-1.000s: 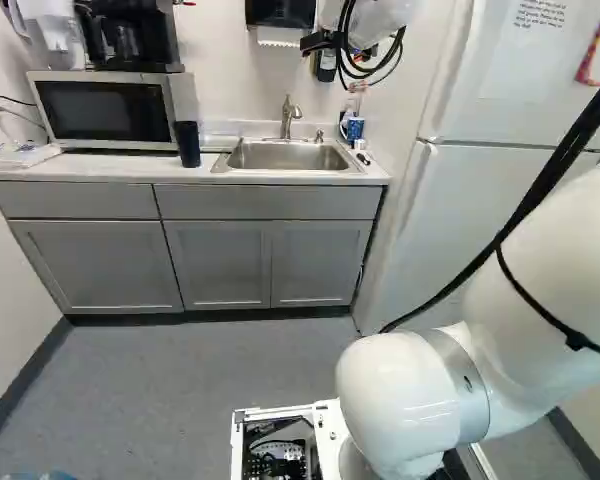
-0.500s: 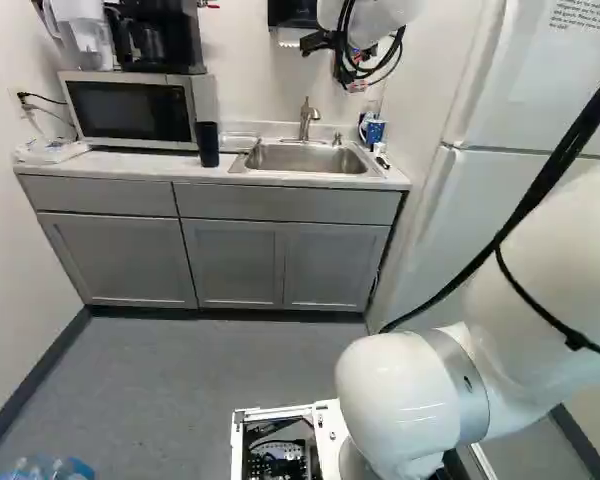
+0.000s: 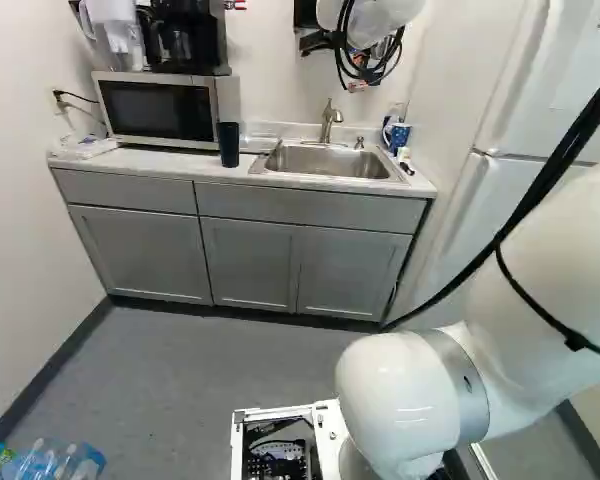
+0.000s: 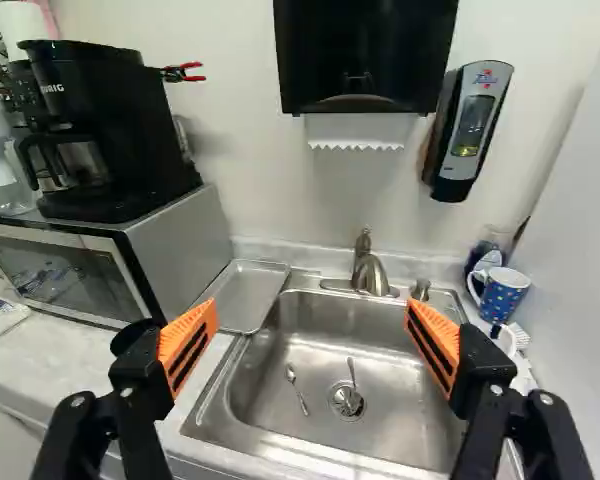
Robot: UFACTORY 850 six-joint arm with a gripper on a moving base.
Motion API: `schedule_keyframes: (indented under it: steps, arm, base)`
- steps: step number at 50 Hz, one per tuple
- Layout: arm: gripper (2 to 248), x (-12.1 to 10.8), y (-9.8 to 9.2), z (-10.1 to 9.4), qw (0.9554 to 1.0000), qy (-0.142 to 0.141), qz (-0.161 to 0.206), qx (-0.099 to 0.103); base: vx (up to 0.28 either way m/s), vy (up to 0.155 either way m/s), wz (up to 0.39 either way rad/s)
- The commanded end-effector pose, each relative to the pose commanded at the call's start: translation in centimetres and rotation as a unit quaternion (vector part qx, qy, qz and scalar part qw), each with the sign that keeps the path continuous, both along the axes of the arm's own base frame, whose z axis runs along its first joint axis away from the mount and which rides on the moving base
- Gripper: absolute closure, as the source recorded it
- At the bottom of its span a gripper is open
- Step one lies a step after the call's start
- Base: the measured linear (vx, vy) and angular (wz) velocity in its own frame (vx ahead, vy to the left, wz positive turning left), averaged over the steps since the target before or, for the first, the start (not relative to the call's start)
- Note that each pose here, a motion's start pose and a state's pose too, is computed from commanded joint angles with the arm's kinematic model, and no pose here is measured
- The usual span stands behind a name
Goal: Rinse the cup and place it in the tray
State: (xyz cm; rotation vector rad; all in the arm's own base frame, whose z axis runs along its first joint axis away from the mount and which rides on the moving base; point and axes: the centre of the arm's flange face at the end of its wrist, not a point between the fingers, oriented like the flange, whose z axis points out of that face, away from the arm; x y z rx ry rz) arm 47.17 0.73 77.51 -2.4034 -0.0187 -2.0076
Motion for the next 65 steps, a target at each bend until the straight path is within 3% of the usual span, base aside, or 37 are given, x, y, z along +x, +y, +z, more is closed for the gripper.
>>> schedule_keyframes:
  steps: [40,65]
  arm:
    - [3,0.0,0.0,0.0,1.0,0.0,0.0,0.0]
    - [3,0.0,0.0,0.0,1.0,0.0,0.0,0.0]
  base:
    - [0.147,-0.015,0.225]
    - [0.159,-0.034,0.002]
